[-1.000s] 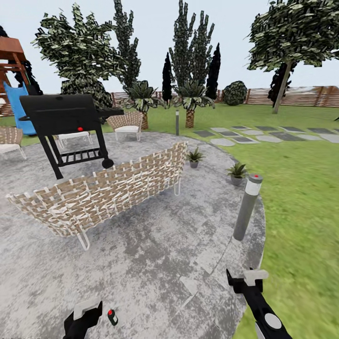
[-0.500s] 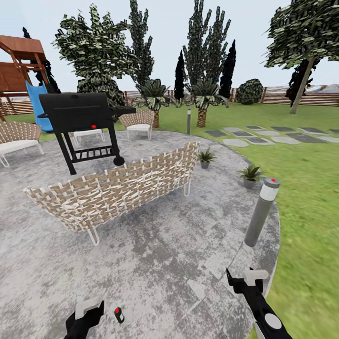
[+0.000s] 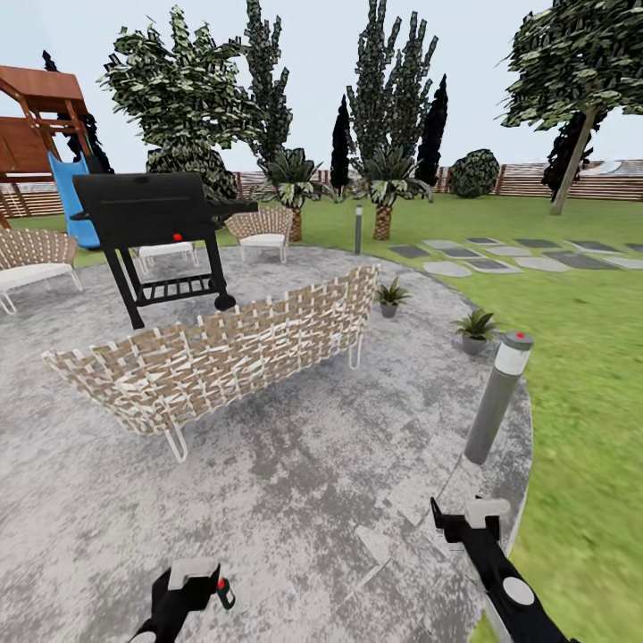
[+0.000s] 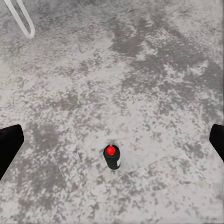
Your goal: Pick up the pesticide atomizer in the garden and spray insectifuge to fully cover both potted plants in the garden.
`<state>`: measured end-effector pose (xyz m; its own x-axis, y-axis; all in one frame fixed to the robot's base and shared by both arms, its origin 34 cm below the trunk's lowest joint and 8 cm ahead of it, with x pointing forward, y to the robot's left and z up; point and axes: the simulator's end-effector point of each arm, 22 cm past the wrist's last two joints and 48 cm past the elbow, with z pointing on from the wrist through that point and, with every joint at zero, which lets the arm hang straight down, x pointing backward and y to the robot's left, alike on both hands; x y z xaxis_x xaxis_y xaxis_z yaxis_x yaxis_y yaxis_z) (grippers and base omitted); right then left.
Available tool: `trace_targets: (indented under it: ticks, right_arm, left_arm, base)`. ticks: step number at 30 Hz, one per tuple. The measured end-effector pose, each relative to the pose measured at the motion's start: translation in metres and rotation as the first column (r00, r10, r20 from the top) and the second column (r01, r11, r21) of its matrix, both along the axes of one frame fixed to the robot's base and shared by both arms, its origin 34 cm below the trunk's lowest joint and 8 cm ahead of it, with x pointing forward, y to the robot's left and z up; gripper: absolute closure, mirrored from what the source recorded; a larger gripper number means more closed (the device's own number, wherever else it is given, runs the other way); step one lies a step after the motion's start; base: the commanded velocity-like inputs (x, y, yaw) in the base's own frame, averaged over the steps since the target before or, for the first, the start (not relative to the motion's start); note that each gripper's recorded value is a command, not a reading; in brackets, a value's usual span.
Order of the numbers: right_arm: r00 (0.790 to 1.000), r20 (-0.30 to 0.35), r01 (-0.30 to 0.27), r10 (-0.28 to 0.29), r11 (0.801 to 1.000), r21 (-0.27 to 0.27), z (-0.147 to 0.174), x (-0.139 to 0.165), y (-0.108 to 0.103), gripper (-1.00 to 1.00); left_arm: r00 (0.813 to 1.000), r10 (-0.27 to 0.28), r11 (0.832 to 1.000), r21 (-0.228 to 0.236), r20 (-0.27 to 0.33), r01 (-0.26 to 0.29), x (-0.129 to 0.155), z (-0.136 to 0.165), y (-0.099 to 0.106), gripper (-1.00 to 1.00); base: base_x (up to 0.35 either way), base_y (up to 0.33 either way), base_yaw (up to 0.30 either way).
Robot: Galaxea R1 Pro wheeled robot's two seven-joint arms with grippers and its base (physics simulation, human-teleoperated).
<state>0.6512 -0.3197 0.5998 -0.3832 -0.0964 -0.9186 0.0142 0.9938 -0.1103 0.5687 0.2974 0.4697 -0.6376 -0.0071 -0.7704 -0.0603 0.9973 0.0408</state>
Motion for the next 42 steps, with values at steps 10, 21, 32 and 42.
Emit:
trace_targets:
  ticks: [10,21,32,42]
  right_arm:
    - [0.993,-0.114,0.009,-0.01,1.0,-0.004,-0.012,0.02,0.0,-1.0]
    - [0.992,-0.124,0.004,-0.01,0.999,-0.051,-0.035,0.015,-0.017,-1.0]
    - [0.99,-0.142,0.004,-0.01,0.999,-0.043,-0.066,0.007,-0.013,-1.0]
    - [0.99,-0.141,0.006,-0.012,0.999,-0.043,-0.091,0.002,-0.013,-1.0]
  left_arm:
    - [1.0,-0.005,1.0,0.007,-0.011,0.005,-0.009,-0.024,0.002,-1.0]
    - [1.0,0.016,1.0,-0.001,-0.008,-0.016,-0.012,-0.046,0.005,-1.0]
    - [1.0,0.023,1.0,-0.005,-0.009,-0.023,-0.017,-0.069,0.005,-1.0]
    - [0.999,0.037,0.999,-0.01,-0.018,-0.037,-0.023,-0.094,0.007,-1.0]
  base:
    - [0.0,0.0,0.0]
    - [0.0,0.0,0.0]
    - [0.0,0.0,0.0]
    - [0.0,0.0,0.0]
